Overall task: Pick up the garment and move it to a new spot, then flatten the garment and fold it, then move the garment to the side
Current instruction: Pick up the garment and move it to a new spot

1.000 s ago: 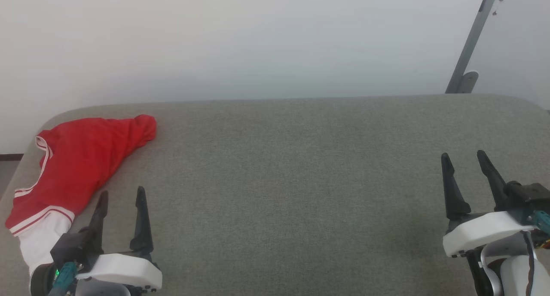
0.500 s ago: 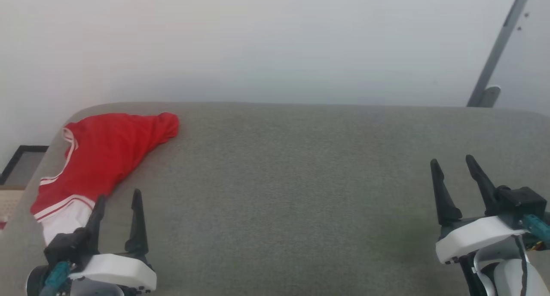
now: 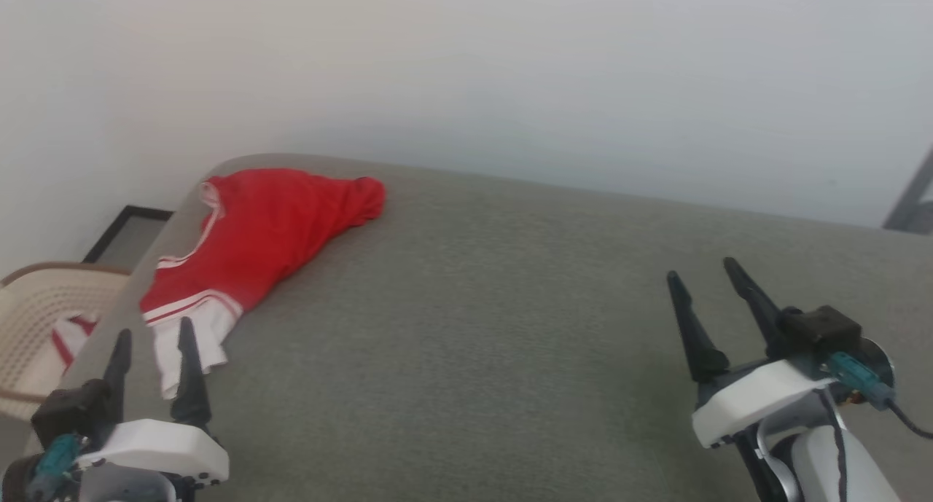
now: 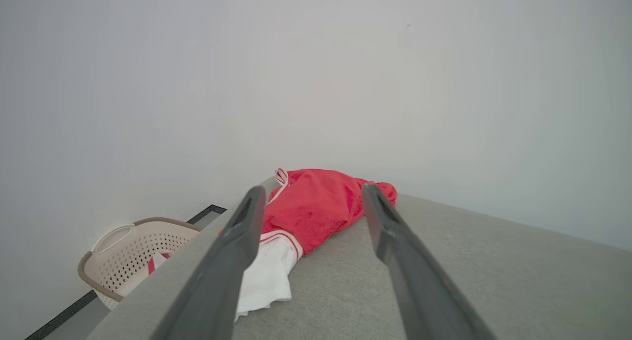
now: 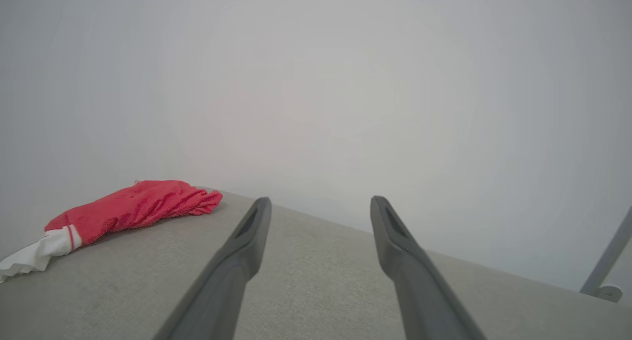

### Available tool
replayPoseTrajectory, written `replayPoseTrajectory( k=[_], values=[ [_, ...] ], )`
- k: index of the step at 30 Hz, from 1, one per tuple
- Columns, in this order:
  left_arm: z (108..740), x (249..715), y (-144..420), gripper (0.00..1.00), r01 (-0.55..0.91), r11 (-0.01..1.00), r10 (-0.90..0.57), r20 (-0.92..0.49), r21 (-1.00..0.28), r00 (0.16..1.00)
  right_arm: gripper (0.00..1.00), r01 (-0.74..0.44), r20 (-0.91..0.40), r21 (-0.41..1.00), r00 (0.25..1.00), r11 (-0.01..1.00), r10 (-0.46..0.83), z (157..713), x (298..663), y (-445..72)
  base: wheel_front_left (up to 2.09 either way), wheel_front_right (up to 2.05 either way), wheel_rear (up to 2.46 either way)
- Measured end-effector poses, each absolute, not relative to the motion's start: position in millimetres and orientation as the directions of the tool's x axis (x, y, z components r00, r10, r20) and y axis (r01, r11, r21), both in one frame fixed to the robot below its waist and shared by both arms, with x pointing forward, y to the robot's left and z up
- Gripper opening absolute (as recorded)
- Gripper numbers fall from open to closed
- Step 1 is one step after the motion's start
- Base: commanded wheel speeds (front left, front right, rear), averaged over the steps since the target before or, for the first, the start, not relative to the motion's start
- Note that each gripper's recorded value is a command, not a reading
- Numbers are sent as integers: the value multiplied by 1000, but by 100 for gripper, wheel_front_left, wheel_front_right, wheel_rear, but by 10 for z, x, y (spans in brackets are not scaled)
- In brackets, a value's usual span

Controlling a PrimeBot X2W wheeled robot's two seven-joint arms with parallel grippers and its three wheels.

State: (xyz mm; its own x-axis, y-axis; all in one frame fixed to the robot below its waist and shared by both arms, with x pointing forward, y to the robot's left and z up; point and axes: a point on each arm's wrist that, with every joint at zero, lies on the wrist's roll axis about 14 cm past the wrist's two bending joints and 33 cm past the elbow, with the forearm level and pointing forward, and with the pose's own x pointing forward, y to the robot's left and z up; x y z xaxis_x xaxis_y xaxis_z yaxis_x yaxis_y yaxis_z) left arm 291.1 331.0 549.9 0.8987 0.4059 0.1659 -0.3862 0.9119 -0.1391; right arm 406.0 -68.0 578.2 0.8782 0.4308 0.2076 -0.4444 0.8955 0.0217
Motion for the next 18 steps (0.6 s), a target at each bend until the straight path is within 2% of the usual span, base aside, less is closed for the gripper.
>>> replayPoseTrajectory(
  k=[10,18],
  values=[
    [5548,2391,3767,100,-540,829,559,170,-146,812,100,-611,208,0,774,791,598,5814,4045,43,0,0,0],
    [5541,2111,3918,100,-599,785,620,161,-159,768,100,-684,201,-8,713,729,671,5803,4000,396,0,0,0]
  ],
)
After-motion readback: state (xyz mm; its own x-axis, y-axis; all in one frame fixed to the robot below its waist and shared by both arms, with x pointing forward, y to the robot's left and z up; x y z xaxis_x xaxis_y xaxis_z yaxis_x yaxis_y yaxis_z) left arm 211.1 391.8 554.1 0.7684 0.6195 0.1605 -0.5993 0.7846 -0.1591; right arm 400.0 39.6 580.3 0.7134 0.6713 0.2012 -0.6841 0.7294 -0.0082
